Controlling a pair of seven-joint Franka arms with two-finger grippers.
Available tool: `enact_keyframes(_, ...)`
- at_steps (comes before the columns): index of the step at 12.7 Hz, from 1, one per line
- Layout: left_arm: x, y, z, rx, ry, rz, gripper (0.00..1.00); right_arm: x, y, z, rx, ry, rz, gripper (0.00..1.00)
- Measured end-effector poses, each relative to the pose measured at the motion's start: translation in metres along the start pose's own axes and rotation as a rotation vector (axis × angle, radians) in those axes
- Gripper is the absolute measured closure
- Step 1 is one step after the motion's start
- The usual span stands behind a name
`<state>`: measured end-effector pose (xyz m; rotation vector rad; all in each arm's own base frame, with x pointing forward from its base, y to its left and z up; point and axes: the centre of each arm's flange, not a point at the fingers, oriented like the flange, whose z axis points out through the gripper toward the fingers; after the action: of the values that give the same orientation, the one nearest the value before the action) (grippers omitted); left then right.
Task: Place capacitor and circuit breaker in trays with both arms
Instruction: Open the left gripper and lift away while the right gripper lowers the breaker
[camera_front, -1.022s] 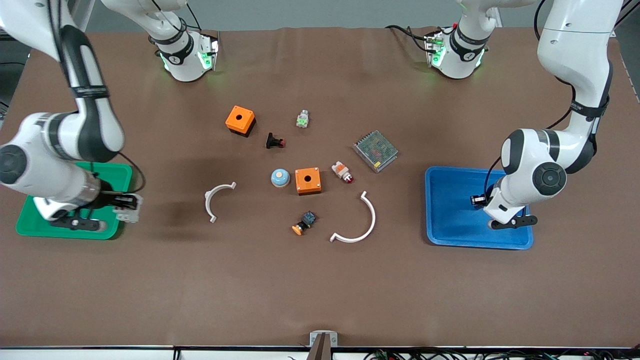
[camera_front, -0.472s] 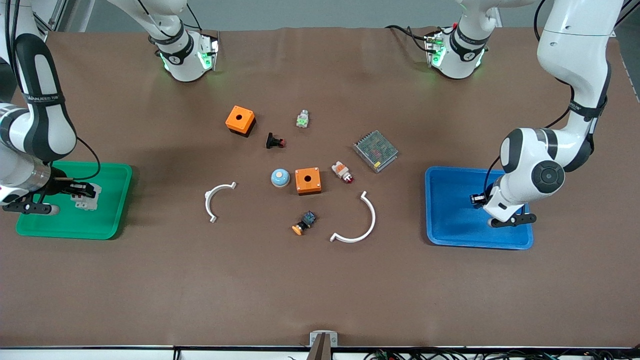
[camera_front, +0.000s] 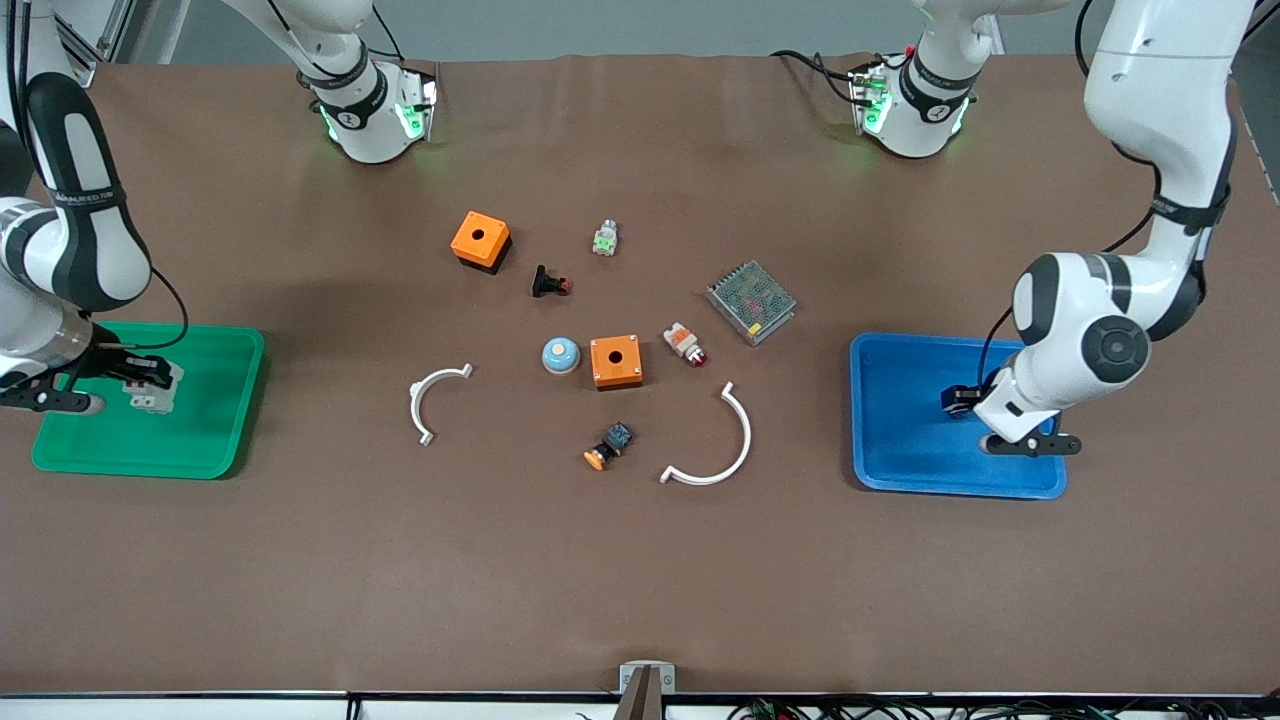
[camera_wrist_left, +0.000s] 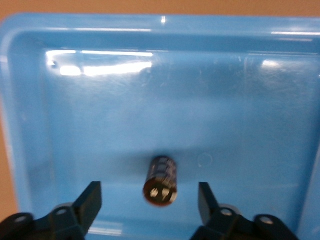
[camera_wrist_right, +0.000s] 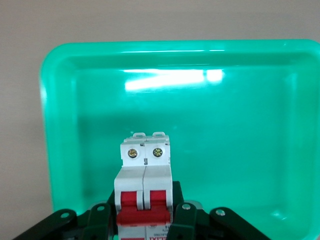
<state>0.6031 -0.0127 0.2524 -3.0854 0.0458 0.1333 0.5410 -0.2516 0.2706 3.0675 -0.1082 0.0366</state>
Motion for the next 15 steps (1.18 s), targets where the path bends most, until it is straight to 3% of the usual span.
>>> enact_keyframes(1, -0.003, -0.004, -0.028, 0.003, -0.002, -0.006, 0.01, -0.004, 0.012, 0.008, -0.006, 0.011, -0.007, 0.60)
enact_keyframes(5, -0.038, -0.019, -0.152, -0.019, 0.047, -0.055, 0.01, -0.009, 0.021, 0.041, -0.005, 0.002, -0.018, 0.60)
enact_keyframes(10, -0.083, -0.020, -0.258, -0.080, 0.056, -0.082, 0.00, -0.010, 0.018, 0.049, 0.002, -0.009, -0.022, 0.60)
enact_keyframes(12, -0.090, -0.020, -0.301, -0.084, 0.048, -0.078, 0.00, -0.011, 0.018, 0.051, 0.003, -0.013, -0.020, 0.60)
enact_keyframes(15, -0.095, -0.022, -0.352, -0.085, 0.088, -0.075, 0.00, -0.012, 0.020, 0.054, 0.004, -0.017, -0.017, 0.60)
